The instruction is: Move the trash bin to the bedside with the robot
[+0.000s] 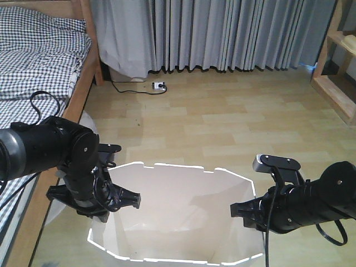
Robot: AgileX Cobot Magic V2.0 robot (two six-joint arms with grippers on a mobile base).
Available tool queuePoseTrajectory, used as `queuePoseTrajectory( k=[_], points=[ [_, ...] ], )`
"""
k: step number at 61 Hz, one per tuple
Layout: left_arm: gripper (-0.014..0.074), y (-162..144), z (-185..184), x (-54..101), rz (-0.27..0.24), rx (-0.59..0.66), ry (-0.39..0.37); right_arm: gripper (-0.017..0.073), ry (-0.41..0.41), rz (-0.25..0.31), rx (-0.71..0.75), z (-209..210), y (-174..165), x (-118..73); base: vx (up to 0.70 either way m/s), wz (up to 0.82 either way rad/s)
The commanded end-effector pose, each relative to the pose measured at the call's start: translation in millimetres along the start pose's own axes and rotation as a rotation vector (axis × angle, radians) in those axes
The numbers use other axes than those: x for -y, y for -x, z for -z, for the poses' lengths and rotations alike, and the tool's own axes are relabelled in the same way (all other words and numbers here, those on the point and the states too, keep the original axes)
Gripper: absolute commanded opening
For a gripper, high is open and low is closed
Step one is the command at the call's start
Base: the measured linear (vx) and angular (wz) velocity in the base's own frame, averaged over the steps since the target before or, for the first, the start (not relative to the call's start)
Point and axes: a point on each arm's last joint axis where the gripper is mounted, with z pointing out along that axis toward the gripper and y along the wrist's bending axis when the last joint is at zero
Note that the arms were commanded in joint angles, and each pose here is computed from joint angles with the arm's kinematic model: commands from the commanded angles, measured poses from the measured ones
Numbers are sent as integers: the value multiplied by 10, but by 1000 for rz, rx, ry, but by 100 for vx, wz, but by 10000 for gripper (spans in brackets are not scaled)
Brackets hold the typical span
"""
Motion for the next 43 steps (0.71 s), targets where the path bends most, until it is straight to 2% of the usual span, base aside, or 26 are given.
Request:
queuePoseTrajectory(
  k=[1, 43],
  points=[
    [-6, 62, 307, 153, -2, 139, -115, -5, 63, 19, 81, 180, 119, -160, 50, -3],
    [-6, 62, 307, 153, -2, 139, -115, -5, 63, 19, 80, 180, 119, -160, 50, 1]
  ],
)
